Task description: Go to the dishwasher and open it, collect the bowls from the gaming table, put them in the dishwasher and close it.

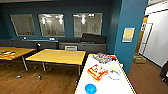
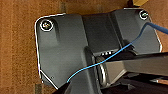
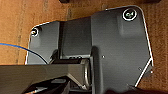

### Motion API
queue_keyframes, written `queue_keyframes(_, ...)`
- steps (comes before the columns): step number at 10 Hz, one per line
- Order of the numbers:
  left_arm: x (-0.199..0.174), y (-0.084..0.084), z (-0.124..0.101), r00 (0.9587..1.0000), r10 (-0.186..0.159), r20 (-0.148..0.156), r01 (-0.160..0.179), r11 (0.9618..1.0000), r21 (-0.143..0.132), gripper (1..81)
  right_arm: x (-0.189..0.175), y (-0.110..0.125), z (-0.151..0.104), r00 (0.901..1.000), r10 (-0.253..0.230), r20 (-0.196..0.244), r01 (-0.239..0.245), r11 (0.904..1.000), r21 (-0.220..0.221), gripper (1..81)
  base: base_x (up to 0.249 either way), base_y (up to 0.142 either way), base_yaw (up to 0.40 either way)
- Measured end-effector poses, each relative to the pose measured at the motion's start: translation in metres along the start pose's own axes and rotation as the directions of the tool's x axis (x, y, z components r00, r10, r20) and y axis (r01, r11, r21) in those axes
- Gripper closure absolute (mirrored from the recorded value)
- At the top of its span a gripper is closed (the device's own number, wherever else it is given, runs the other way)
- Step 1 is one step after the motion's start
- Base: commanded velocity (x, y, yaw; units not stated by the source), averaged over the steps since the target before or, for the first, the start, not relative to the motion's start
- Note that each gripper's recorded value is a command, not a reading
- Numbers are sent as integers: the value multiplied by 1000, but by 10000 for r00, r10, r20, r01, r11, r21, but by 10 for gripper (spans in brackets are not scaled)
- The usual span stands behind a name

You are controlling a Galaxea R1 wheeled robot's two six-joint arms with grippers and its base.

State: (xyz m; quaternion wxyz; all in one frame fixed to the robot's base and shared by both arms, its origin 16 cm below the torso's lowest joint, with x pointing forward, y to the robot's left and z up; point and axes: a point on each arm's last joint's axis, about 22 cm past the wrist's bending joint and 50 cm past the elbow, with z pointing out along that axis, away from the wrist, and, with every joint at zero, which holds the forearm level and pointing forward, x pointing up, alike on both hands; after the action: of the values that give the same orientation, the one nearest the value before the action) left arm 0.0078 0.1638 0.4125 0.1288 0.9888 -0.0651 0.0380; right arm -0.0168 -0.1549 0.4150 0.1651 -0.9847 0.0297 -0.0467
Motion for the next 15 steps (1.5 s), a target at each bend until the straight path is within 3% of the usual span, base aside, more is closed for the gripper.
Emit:
queue_keyframes(3,3,-1,0,10000,-31,-58,31,10000,9,10,13,-4,-8,9999,79,-143,-70,9978,659,10,0,0,0)
queue_keyframes(7,3,-8,-2,9999,-100,-82,100,9999,-38,10,29,12,-44,9968,717,-339,-653,9846,1619,10,0,0,0)
queue_keyframes(9,3,-9,-3,9999,-98,-105,95,9997,-235,10,32,14,-67,9908,1333,-247,-1253,9699,2087,10,0,0,0)
queue_keyframes(11,3,-2,-6,9999,-91,-143,82,9978,-661,10,43,21,-91,9776,2092,-247,-1976,9513,2366,10,0,0,0)
queue_keyframes(13,4,3,-10,9998,-85,-197,63,9941,-1086,10,68,47,-123,9695,2385,-558,-2186,9451,2429,10,0,0,0)
queue_keyframes(15,2,-11,-15,9998,-84,-192,63,9942,-1070,10,103,46,-165,9650,2475,-866,-2124,9315,2953,10,0,0,0)
